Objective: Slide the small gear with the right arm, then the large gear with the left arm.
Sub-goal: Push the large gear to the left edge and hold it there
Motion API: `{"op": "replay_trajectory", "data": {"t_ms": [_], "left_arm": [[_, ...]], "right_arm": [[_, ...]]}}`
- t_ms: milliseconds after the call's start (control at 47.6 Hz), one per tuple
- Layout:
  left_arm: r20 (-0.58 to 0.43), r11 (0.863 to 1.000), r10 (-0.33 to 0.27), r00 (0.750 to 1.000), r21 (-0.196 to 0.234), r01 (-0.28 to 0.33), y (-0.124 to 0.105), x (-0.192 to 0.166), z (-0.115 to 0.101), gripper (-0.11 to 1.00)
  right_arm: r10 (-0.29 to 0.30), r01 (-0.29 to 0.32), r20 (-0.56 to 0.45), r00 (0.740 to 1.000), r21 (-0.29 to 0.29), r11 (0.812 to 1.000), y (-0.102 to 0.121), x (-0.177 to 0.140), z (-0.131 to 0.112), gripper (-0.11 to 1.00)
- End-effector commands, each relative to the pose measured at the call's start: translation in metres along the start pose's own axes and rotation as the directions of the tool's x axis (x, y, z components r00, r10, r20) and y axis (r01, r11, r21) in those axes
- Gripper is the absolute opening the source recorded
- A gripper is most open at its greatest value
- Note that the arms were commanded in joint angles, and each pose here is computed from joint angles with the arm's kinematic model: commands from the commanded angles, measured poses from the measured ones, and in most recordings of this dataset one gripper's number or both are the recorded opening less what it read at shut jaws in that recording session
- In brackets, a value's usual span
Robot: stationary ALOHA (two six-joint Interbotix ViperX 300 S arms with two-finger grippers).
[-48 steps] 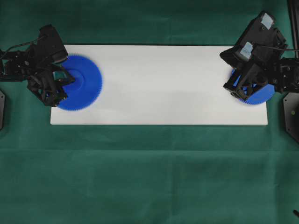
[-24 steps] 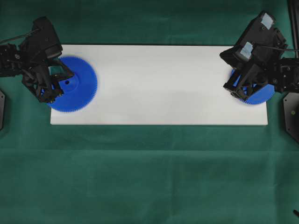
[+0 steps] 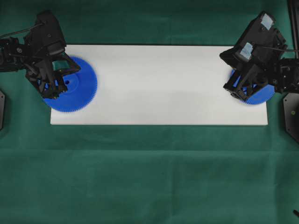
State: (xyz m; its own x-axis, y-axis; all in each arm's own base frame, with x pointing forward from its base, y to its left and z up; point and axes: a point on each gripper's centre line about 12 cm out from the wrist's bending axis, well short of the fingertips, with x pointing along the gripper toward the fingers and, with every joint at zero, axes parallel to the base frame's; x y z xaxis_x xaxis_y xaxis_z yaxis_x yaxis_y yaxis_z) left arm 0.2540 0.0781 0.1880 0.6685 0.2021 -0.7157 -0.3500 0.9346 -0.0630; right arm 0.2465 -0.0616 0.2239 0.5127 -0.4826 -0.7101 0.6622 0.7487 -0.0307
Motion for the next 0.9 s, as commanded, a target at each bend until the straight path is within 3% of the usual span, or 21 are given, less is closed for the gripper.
{"op": "replay_trajectory", "data": {"t_ms": [0,357,546,672,882], "left_arm": [[0.041,1.000,-0.008,0.999,0.008,0.007,-0.003,-0.006,0.012,0.00],[0.131,0.999,-0.037,0.991,0.034,0.033,-0.011,-0.026,0.020,0.00],[0.160,0.998,-0.056,0.986,0.047,0.049,-0.016,-0.028,0.021,0.00],[0.175,0.996,-0.075,0.982,0.066,0.064,-0.022,-0.029,0.023,0.00],[0.226,0.988,-0.119,0.967,0.122,0.093,-0.034,-0.032,0.026,0.00]], "right_arm": [[0.019,-0.019,0.029,0.999,0.008,1.000,0.004,-0.005,0.010,0.50],[0.047,-0.047,0.041,0.998,-0.006,0.999,0.007,-0.004,0.009,0.50],[0.175,-0.170,0.079,0.981,-0.065,0.983,0.022,-0.003,0.005,0.50],[0.274,-0.262,0.101,0.956,-0.118,0.958,0.032,-0.001,-0.003,0.50],[0.374,-0.357,0.115,0.920,-0.144,0.923,0.042,-0.002,-0.009,0.50]]}}
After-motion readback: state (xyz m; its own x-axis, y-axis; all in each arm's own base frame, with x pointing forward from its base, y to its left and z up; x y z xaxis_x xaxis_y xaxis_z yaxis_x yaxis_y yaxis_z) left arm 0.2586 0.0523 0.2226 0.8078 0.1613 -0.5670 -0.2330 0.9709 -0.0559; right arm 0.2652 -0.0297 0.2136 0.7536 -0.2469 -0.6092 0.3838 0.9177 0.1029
